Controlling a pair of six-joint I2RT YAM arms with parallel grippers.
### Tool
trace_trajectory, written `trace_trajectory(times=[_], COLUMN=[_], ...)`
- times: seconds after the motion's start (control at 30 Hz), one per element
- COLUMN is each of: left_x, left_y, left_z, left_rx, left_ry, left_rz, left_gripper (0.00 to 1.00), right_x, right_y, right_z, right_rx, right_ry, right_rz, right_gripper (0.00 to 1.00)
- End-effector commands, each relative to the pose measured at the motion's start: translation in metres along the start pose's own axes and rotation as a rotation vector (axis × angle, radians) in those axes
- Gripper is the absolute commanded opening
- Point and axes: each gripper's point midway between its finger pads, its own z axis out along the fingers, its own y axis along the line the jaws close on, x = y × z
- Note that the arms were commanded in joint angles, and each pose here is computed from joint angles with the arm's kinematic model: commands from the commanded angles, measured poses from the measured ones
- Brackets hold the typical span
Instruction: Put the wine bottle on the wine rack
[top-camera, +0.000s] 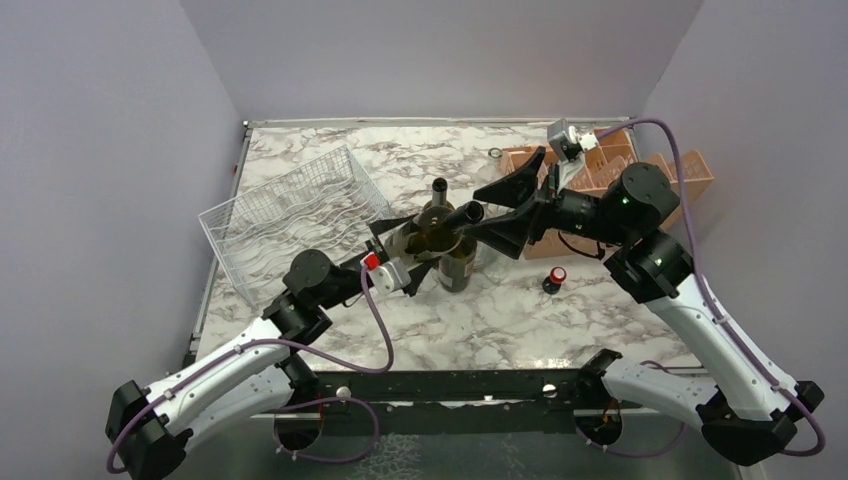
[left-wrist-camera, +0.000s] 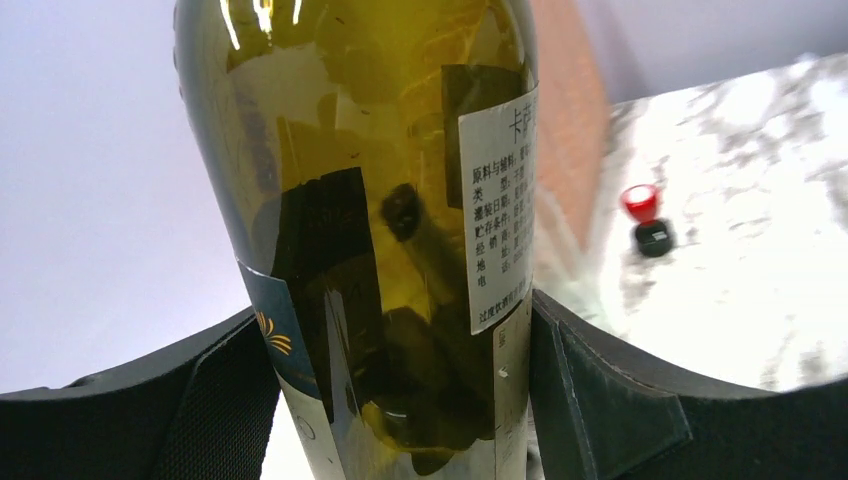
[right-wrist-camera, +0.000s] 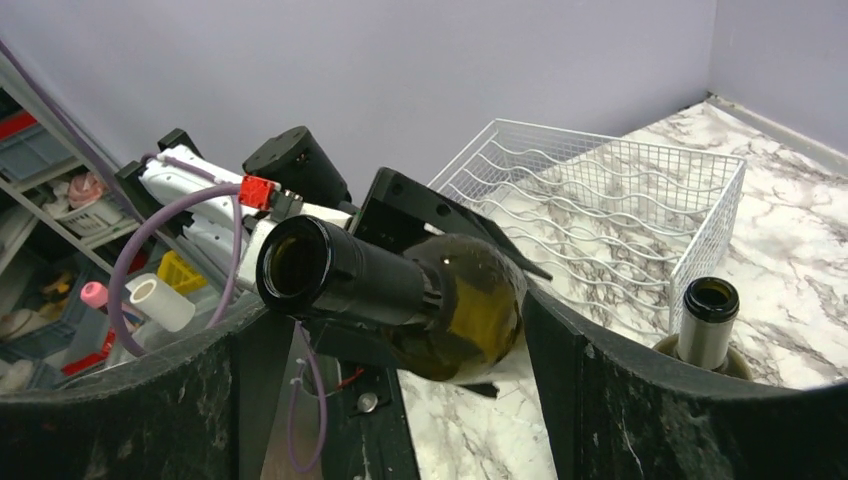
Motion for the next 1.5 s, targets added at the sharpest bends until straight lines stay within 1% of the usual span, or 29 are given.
trace_trajectory(times=[0.0,0.1,0.2,0.3,0.43,0.5,0.6,0.77,0.87,1.0,1.07,1.17,1.27,1.37,1.47], left_x=[-0.064,-0.059,-0.046,-0.029,-0.023,-0.024,-0.032,-0.042,-0.044,-0.046,-0.051,-0.062,-0.074,-0.077,-0.078], left_y=[0.058,0.073,0.090,0.106,0.121,0.127,0.134,0.138,0.139,0.142,0.144,0.148,0.148,0.148,0.148], left_z=[-0.013,-0.019,-0.027,-0.042,-0.055,-0.060,-0.063,-0.059,-0.056,-0.050,-0.047,-0.043,-0.041,-0.040,-0.039], left_rx=[-0.172,-0.194,-0.203,-0.237,-0.286,-0.306,-0.332,-0.327,-0.313,-0.295,-0.290,-0.292,-0.297,-0.286,-0.276], left_ry=[-0.077,0.031,0.187,0.340,0.450,0.487,0.497,0.492,0.490,0.503,0.500,0.479,0.438,0.431,0.437], left_rz=[0.405,0.555,0.700,0.832,0.940,0.978,1.026,1.073,1.099,1.138,1.152,1.168,1.168,1.171,1.186], left_gripper=[0.00,0.00,0.00,0.00,0.00,0.00,0.00,0.00,0.00,0.00,0.00,0.00,0.00,0.00,0.00], right_x=[-0.001,-0.003,-0.003,-0.007,-0.005,0.000,0.011,0.019,0.027,0.037,0.045,0.057,0.070,0.076,0.078], right_y=[0.012,0.032,0.035,0.023,-0.005,-0.021,-0.042,-0.062,-0.063,-0.054,-0.050,-0.055,-0.060,-0.064,-0.064], right_z=[-0.013,-0.025,-0.032,-0.027,-0.010,-0.002,0.007,0.021,0.027,0.036,0.038,0.038,0.037,0.037,0.038], right_rx=[0.001,-0.073,-0.068,-0.015,0.063,0.100,0.132,0.165,0.153,0.091,0.074,0.107,0.144,0.176,0.176], right_ry=[0.064,0.080,0.105,0.135,0.225,0.276,0.357,0.431,0.466,0.499,0.522,0.565,0.606,0.625,0.631], right_rz=[-0.035,-0.111,-0.140,-0.151,-0.148,-0.155,-0.170,-0.213,-0.234,-0.258,-0.270,-0.281,-0.283,-0.282,-0.289], right_gripper=[0.86,0.87,0.88,0.88,0.87,0.85,0.81,0.74,0.73,0.72,0.70,0.67,0.66,0.66,0.61])
